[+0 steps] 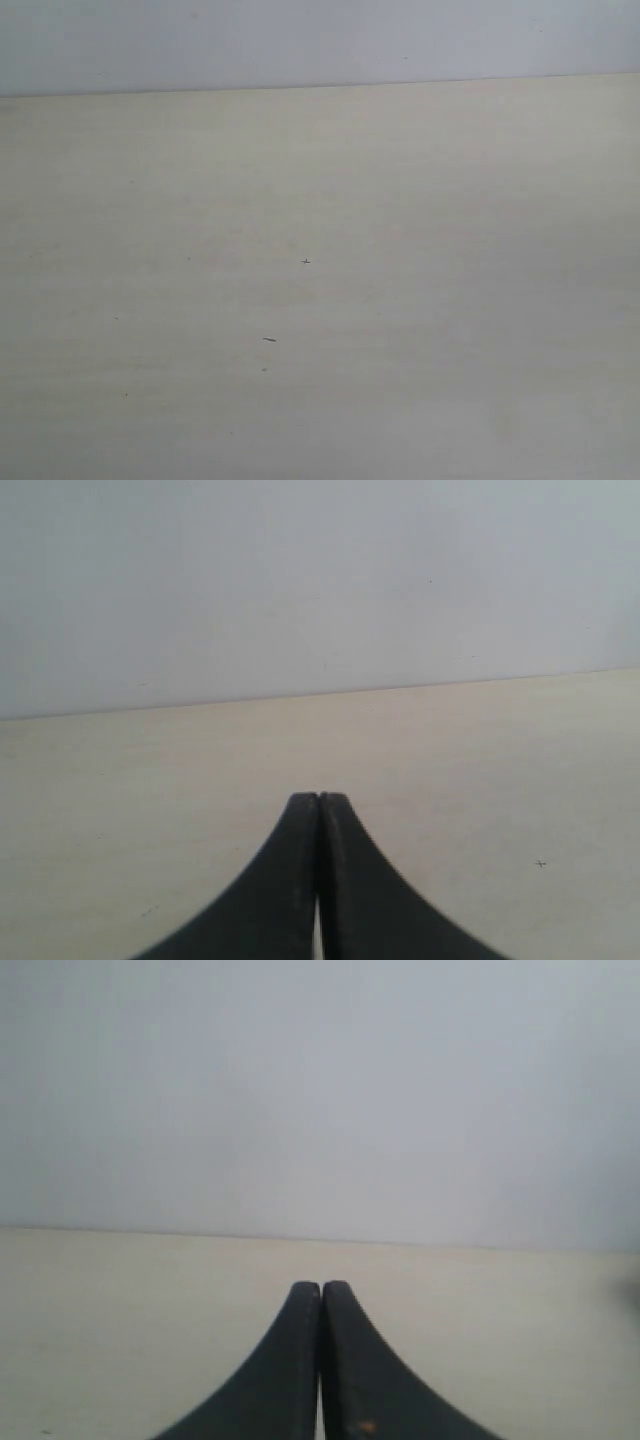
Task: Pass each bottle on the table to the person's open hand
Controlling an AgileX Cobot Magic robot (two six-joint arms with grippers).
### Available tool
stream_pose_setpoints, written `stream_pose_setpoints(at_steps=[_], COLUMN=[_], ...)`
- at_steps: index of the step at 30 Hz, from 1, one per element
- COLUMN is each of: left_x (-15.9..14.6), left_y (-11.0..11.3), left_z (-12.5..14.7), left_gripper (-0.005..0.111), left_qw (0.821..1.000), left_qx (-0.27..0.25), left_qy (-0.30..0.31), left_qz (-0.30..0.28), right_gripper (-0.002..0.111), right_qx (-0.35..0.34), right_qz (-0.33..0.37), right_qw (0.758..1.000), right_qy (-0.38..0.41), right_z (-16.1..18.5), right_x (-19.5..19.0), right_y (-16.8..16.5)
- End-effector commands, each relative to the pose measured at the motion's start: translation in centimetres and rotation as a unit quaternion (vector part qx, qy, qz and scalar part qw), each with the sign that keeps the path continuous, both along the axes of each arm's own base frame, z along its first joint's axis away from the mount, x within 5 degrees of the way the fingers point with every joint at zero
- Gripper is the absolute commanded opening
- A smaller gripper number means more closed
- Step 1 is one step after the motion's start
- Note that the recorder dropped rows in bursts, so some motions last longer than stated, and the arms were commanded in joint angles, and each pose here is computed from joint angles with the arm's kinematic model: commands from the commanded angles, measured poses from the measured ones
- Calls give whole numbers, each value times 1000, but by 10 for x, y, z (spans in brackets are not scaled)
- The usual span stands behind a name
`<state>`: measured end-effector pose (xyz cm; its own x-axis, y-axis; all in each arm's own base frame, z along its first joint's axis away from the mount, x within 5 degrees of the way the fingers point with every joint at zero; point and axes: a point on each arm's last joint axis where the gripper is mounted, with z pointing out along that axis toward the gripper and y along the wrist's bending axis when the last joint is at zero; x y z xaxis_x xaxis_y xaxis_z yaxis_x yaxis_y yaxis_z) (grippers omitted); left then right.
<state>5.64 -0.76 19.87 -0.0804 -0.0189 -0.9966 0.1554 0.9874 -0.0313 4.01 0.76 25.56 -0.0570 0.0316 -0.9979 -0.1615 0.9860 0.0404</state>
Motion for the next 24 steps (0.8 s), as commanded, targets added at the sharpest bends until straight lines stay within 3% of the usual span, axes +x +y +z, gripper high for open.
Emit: stream_pose_setpoints(at_steps=[1, 8, 10, 24], left_x=[0, 0, 0, 0], left_y=[0, 0, 0, 0], left_z=[0, 0, 0, 0], left_gripper=[0, 0, 0, 0], left_qw=[1000, 1000, 1000, 1000], left_qx=[-4, -4, -4, -4], left_qy=[-3, -3, -3, -3], left_qz=[1, 1, 1, 1], right_gripper=[0, 0, 0, 0], right_qx=[7, 24, 22, 19], right_qz=[-63, -88, -87, -87], right_qw=[998, 995, 996, 996], right_qy=[-17, -45, -17, -8], right_z=[-22, -47, -52, -53], right_x=[9, 16, 16, 16], right_y=[-5, -8, -8, -8])
